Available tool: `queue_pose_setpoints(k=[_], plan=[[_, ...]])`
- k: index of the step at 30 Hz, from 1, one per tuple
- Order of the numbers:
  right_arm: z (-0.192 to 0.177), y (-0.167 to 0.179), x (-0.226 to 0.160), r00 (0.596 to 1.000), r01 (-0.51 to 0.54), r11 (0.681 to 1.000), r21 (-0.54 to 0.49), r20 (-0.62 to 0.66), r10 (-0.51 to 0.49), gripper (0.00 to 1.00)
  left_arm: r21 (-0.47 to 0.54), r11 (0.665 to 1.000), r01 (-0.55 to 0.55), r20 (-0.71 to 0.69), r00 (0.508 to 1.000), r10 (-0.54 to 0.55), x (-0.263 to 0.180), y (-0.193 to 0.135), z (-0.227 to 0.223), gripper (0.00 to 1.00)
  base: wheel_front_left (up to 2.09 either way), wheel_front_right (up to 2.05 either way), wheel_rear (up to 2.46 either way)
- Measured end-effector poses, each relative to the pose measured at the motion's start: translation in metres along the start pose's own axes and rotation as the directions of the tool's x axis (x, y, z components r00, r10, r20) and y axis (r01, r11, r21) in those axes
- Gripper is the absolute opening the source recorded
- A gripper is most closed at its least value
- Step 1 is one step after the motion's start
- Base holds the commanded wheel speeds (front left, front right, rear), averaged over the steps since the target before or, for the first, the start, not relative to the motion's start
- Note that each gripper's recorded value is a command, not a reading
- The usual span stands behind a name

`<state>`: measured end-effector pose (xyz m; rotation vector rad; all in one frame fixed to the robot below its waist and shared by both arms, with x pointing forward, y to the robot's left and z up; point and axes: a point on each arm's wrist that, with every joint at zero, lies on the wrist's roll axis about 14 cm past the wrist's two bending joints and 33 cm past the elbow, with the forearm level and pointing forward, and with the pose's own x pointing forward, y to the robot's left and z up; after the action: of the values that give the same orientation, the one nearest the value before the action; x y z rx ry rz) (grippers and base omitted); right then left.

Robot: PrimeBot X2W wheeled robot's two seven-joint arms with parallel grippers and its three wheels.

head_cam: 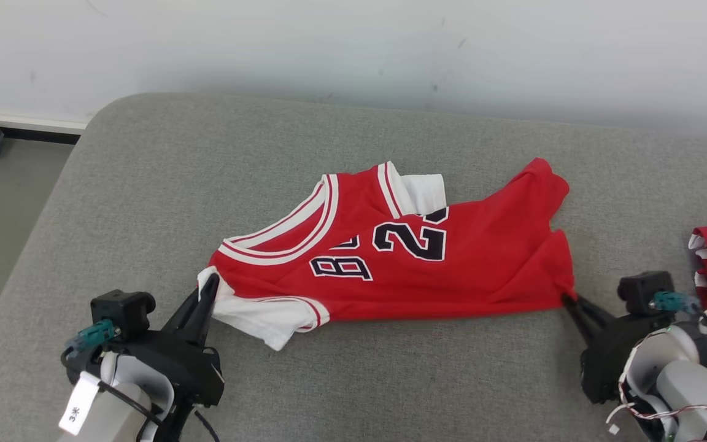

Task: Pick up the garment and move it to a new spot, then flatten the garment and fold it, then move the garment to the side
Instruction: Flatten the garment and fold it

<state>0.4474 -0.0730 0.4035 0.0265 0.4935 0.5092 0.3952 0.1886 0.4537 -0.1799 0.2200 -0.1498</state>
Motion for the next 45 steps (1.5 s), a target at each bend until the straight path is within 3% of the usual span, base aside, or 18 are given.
queue_pose_setpoints(k=[6, 7, 8, 10, 13, 15, 16, 17, 30, 38, 45], plan=[[0.016, -0.015, -0.004, 0.997, 0.039, 0.999, -0.002, 0.06, -0.039, 0.0, 0.015, 1.0, -0.025, -0.098, 0.995, 0.027, -0.007, 0.007, -0.027, 0.0, 0.0, 0.0, 0.0], [0.019, -0.014, -0.004, 0.997, 0.039, 0.999, -0.003, 0.068, -0.038, 0.0, 0.014, 1.0, -0.021, -0.102, 0.995, 0.023, -0.006, 0.005, -0.028, 0.07, 0.0, 0.0, 0.0], [0.021, -0.015, -0.004, 0.997, 0.039, 0.999, -0.003, 0.074, -0.039, 0.0, 0.012, 1.0, -0.01, -0.114, 0.993, 0.011, -0.006, 0.001, -0.031, 0.07, 0.0, 0.0, 0.0], [0.023, -0.014, -0.004, 0.996, 0.039, 0.999, -0.004, 0.082, -0.039, 0.0, 0.007, 1.0, 0.002, -0.126, 0.992, -0.002, -0.005, -0.005, -0.035, 0.28, 0.0, 0.0, 0.0], [0.024, -0.015, -0.005, 0.995, 0.041, 0.999, -0.004, 0.086, -0.04, 0.0, 0.005, 1.0, 0.009, -0.139, 0.99, -0.008, -0.005, -0.008, -0.038, 0.29, 0.0, 0.0, 0.0], [0.024, -0.015, -0.006, 0.995, 0.041, 0.999, -0.004, 0.088, -0.041, 0.0, 0.008, 1.0, 0.007, -0.159, 0.987, -0.006, -0.006, -0.007, -0.043, 0.45, 0.0, 0.0, 0.0], [0.024, -0.014, -0.006, 0.995, 0.041, 0.999, -0.005, 0.088, -0.04, 0.0, 0.013, 1.0, 0.001, -0.174, 0.985, 0.001, -0.007, -0.005, -0.046, 0.85, 0.0, 0.0, 0.0], [0.024, -0.014, -0.006, 0.995, 0.04, 0.999, -0.005, 0.089, -0.04, 0.0, 0.02, 1.0, -0.003, -0.191, 0.982, 0.007, -0.009, -0.003, -0.05, 1.0, 0.0, 0.0, 0.0], [0.03, -0.002, -0.005, 0.994, 0.017, 1.0, -0.01, 0.113, -0.016, 0.0, 0.135, 0.988, -0.08, -0.224, 0.968, 0.11, -0.025, 0.032, -0.052, 1.0, 0.0, 0.0, 0.0], [0.027, 0.007, -0.004, 0.994, -0.003, 1.0, -0.005, 0.108, 0.003, 0.0, 0.155, 0.988, 0.022, -0.334, 0.942, 0.031, -0.028, 0.019, -0.071, 1.0, 0.0, 0.0, 0.0], [0.021, 0.0, -0.006, 0.995, 0.013, 1.0, 0.01, 0.097, -0.014, 0.0, 0.231, 0.967, 0.105, -0.427, 0.904, 0.004, -0.021, 0.021, -0.078, 1.0, 0.0, 0.0, 0.0]])
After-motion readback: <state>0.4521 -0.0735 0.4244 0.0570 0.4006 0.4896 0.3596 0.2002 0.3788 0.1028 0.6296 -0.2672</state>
